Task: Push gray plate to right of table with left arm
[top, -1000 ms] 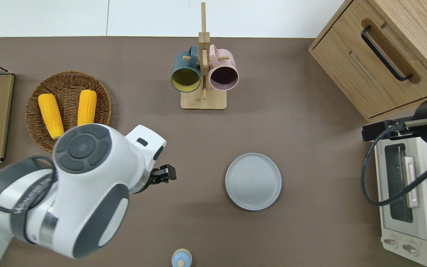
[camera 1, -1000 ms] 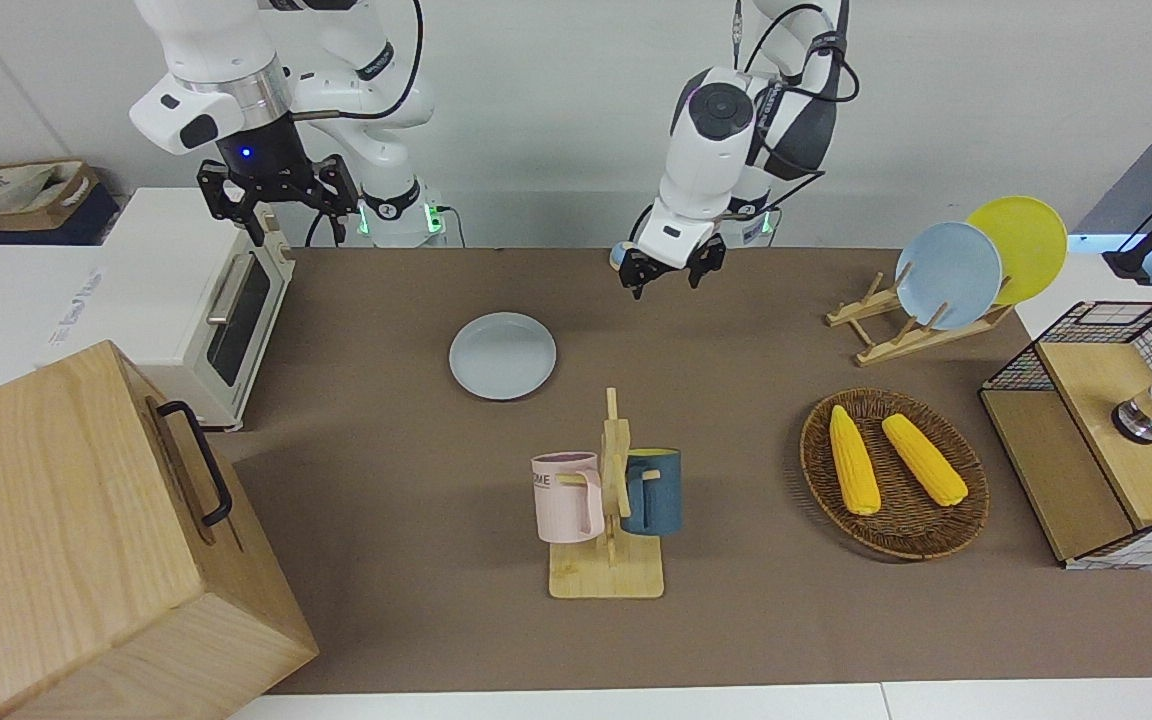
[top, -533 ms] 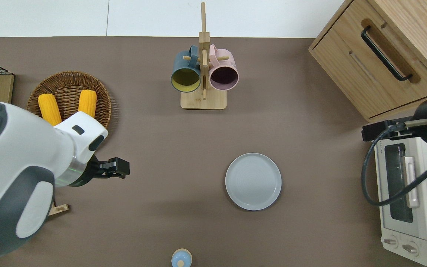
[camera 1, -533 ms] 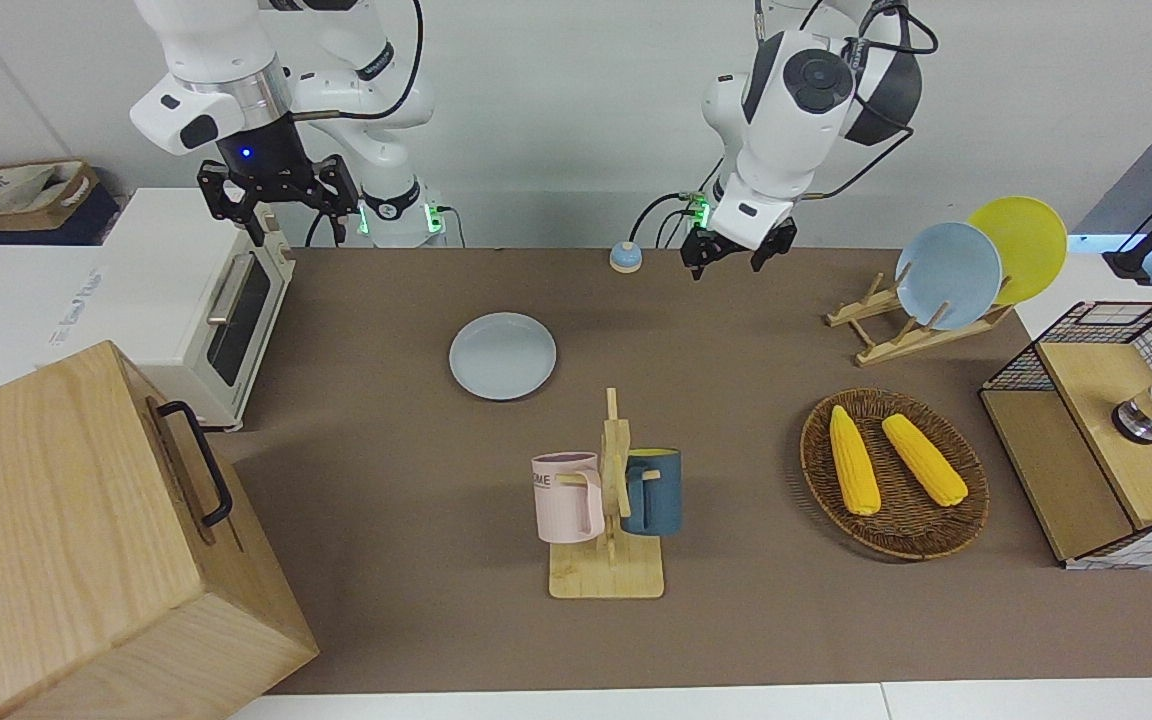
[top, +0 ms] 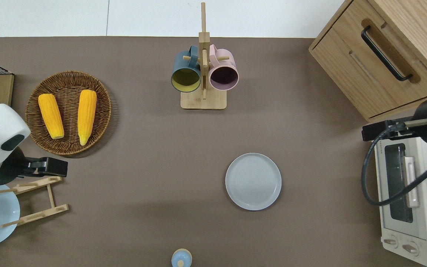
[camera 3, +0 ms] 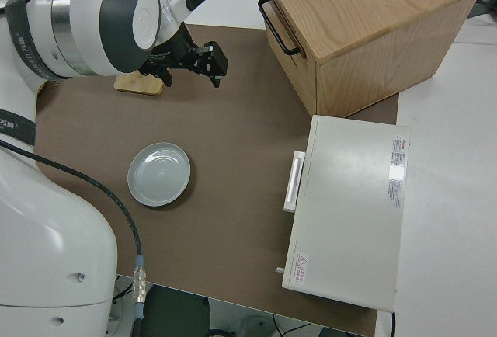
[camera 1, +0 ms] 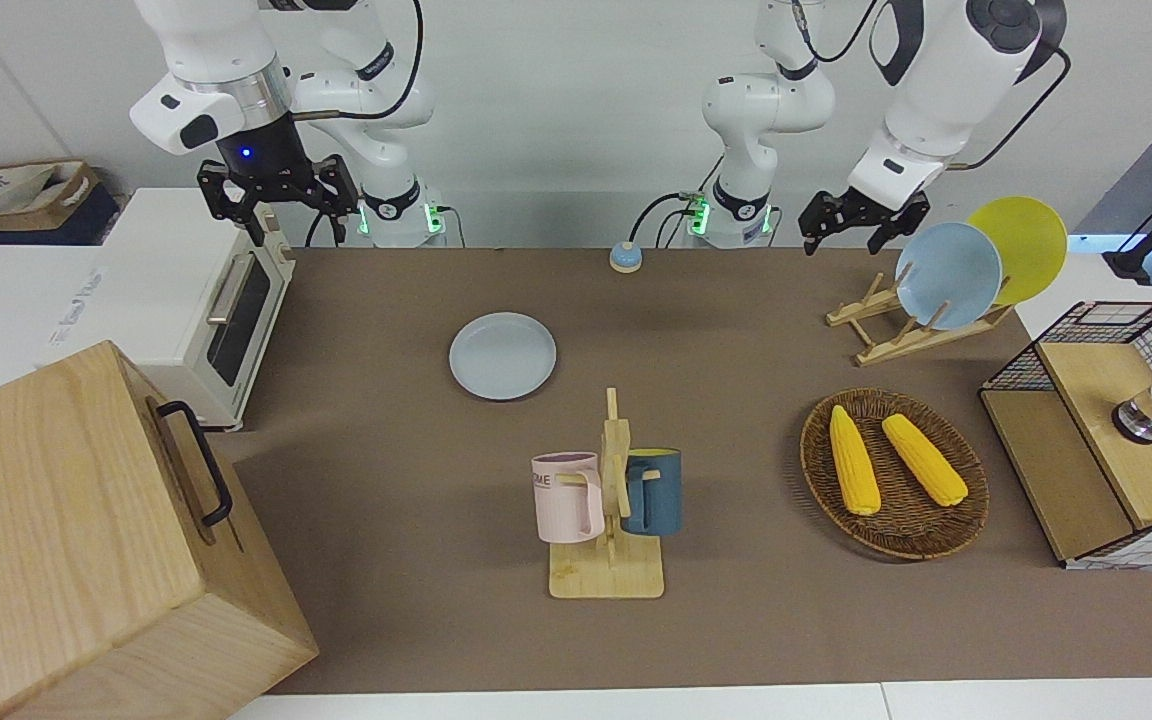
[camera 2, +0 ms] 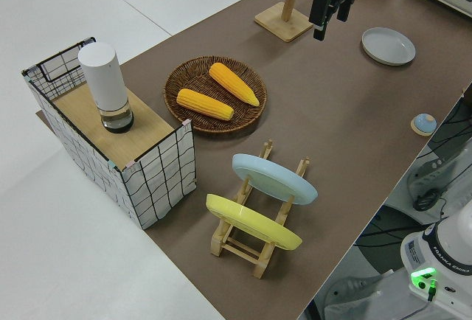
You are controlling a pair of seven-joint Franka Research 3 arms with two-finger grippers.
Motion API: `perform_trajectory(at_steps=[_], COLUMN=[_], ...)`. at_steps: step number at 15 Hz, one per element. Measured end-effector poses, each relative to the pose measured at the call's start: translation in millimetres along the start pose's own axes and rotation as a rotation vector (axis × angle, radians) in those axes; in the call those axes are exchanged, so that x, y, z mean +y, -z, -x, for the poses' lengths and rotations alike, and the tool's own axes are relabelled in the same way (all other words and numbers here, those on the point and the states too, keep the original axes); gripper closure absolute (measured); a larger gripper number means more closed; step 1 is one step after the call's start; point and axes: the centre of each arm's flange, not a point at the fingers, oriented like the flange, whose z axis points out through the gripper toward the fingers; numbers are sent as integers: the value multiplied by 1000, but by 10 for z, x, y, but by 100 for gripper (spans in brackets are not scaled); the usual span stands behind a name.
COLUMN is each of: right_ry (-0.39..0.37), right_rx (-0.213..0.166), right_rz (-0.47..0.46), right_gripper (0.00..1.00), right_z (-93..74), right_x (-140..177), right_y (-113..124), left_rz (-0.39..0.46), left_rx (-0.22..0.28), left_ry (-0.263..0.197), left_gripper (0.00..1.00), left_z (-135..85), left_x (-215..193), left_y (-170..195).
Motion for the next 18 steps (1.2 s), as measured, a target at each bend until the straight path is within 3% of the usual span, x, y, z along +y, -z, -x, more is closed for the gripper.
perform_trajectory(at_steps=[7,10,18], right_ry=[0,0,0], right_rx=[0,0,0], right_rz=[0,0,0], right_gripper=[1,1,1], right_z=[0,0,0], right_x=[0,0,0], right_y=[0,0,0], left_rz=[8,12,11], left_rx=[71,78,91], left_ry=[-40,-25,-17], left_gripper=[0,0,0], left_z=[49,71,83], left_x=[-676,-856,-916], left_y=[368,398,456])
